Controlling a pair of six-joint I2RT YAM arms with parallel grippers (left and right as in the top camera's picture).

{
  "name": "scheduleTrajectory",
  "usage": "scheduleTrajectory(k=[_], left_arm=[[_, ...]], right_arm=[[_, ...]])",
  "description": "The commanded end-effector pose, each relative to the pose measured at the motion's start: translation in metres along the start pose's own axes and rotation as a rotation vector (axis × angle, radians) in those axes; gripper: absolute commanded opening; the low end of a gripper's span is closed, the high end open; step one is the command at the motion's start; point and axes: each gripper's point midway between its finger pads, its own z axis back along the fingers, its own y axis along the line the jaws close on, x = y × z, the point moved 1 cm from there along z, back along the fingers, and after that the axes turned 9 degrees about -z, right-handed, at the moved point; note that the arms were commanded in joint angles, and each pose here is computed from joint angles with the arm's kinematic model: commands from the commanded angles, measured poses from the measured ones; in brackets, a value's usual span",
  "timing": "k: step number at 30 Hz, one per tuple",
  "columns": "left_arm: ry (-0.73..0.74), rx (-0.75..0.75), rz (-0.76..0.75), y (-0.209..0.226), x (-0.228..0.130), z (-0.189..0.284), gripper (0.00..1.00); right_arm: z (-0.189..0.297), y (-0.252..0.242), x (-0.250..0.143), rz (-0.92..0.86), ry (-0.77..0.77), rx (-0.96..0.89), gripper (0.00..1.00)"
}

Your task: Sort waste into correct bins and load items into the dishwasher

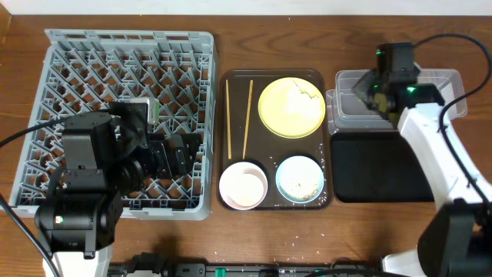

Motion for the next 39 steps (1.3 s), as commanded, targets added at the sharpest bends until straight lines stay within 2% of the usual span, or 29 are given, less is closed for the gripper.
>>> scheduleTrajectory(k=[1, 2, 3, 6, 8, 10, 12, 14, 17, 21, 23, 24, 25, 26, 27, 31, 34, 36, 39], left_arm=[[-0.017, -0.013, -0.006, -0.004, 0.005, 0.004, 0.88], [-0.017, -0.013, -0.006, -0.004, 0.005, 0.004, 0.88], [-0.017, -0.013, -0.006, -0.004, 0.005, 0.004, 0.88], [-0.018, -0.013, -0.006, -0.004, 0.005, 0.004, 0.88], [-0.018, -0.013, -0.006, -0.004, 0.005, 0.004, 0.88], [-0.017, -0.013, -0.006, -0.004, 0.005, 0.004, 0.88], [-0.018, -0.013, -0.006, -0.004, 0.005, 0.004, 0.88], [-0.018, -0.013, -0.006, -0.004, 0.005, 0.004, 0.88], [-0.017, -0.013, -0.006, -0.004, 0.005, 0.004, 0.88], [-0.017, -0.013, -0.006, -0.004, 0.005, 0.004, 0.88], [-0.017, -0.013, -0.006, -0.004, 0.005, 0.004, 0.88], [-0.017, -0.013, -0.006, -0.004, 0.005, 0.004, 0.88], [-0.017, -0.013, -0.006, -0.004, 0.005, 0.004, 0.88], [-0.018, -0.013, -0.006, -0.004, 0.005, 0.004, 0.88], [-0.017, -0.013, -0.006, -0.004, 0.005, 0.004, 0.88], [-0.017, -0.013, -0.006, -0.004, 0.005, 0.004, 0.88], [-0.017, -0.013, -0.006, -0.004, 0.005, 0.004, 0.88], [-0.018, -0.013, -0.006, -0.004, 0.005, 0.004, 0.88], [-0.018, -0.013, -0.006, -0.004, 0.005, 0.004, 0.88]], right_arm=[[-0.014, 0.010, 0.003, 0.093, 0.058, 0.097, 0.44], [-0.007, 0.025, -0.002, 0.186, 0.098, 0.181, 0.54], [0.000, 0.036, -0.009, 0.249, 0.127, 0.242, 0.56], [0.034, 0.073, -0.034, 0.481, 0.144, 0.426, 0.55], [0.048, 0.089, -0.066, 0.692, 0.141, 0.480, 0.53], [0.042, 0.092, -0.096, 0.820, 0.127, 0.432, 0.54], [0.018, 0.088, -0.118, 0.898, 0.060, 0.286, 0.57], [-0.003, 0.085, -0.125, 0.930, 0.016, 0.205, 0.62], [-0.049, 0.079, -0.135, 0.954, -0.021, 0.115, 0.75], [-0.100, 0.067, -0.151, 0.956, 0.010, 0.080, 0.76], [-0.112, 0.061, -0.159, 0.962, 0.037, 0.074, 0.59], [-0.113, 0.059, -0.160, 0.963, 0.042, 0.071, 0.41], [-0.112, 0.059, -0.161, 0.954, 0.050, 0.074, 0.08], [-0.101, 0.066, -0.162, 0.934, 0.065, 0.109, 0.01], [-0.095, 0.070, -0.162, 0.920, 0.069, 0.129, 0.01], [-0.021, 0.095, -0.133, 0.685, 0.079, 0.255, 0.01], [0.026, 0.072, -0.070, 0.371, 0.037, 0.217, 0.01], [0.022, 0.039, -0.025, 0.205, 0.011, 0.133, 0.01], [-0.005, -0.004, 0.004, 0.112, 0.009, 0.015, 0.01]])
